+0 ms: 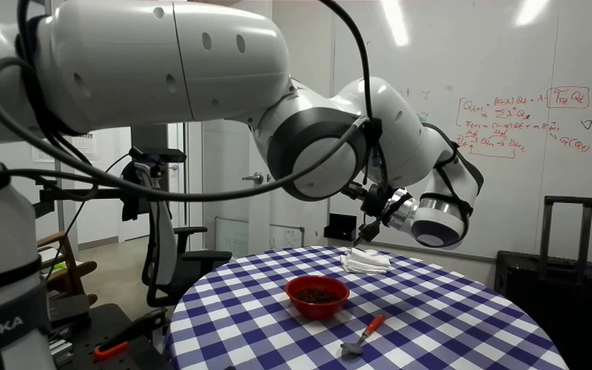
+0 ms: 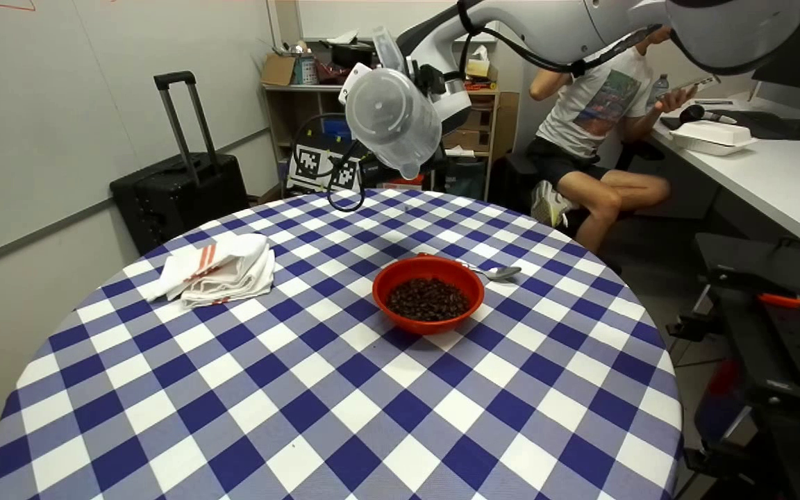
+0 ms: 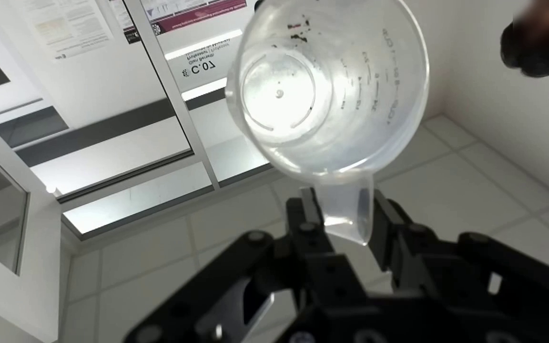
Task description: Pour the contents in the clear jug into the red bowl
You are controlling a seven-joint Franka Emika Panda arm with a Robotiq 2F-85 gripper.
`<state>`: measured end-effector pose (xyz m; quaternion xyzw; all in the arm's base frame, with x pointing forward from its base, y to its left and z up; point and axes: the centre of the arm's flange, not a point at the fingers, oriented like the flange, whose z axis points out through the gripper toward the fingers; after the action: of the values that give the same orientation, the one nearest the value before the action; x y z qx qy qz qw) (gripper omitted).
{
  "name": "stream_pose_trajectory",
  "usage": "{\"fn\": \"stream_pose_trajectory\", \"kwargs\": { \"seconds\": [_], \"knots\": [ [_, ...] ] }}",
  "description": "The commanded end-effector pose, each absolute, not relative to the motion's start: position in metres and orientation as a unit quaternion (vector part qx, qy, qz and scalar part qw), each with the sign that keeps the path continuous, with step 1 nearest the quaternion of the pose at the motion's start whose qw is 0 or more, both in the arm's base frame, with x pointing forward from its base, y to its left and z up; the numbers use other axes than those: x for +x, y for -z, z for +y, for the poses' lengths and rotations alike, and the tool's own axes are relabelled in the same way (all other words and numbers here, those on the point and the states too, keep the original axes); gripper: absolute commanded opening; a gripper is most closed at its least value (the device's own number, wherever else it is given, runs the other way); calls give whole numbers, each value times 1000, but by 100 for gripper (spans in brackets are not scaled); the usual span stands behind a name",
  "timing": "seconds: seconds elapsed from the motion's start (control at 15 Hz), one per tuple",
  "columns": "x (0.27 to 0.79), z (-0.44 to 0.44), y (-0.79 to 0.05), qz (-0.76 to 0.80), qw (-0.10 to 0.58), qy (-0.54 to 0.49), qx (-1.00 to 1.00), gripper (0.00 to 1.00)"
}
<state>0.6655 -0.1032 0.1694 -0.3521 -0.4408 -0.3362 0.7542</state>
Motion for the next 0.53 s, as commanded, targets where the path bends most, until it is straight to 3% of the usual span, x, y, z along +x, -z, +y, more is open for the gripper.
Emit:
{"fn": "stream_pose_trajectory", "kwargs": {
  "seconds": [0.0, 0.47],
  "knots": [
    [685, -116, -169, -434, 760, 338, -347, 7],
    [695, -113, -188, -476, 683, 308, -462, 7]
  ]
}}
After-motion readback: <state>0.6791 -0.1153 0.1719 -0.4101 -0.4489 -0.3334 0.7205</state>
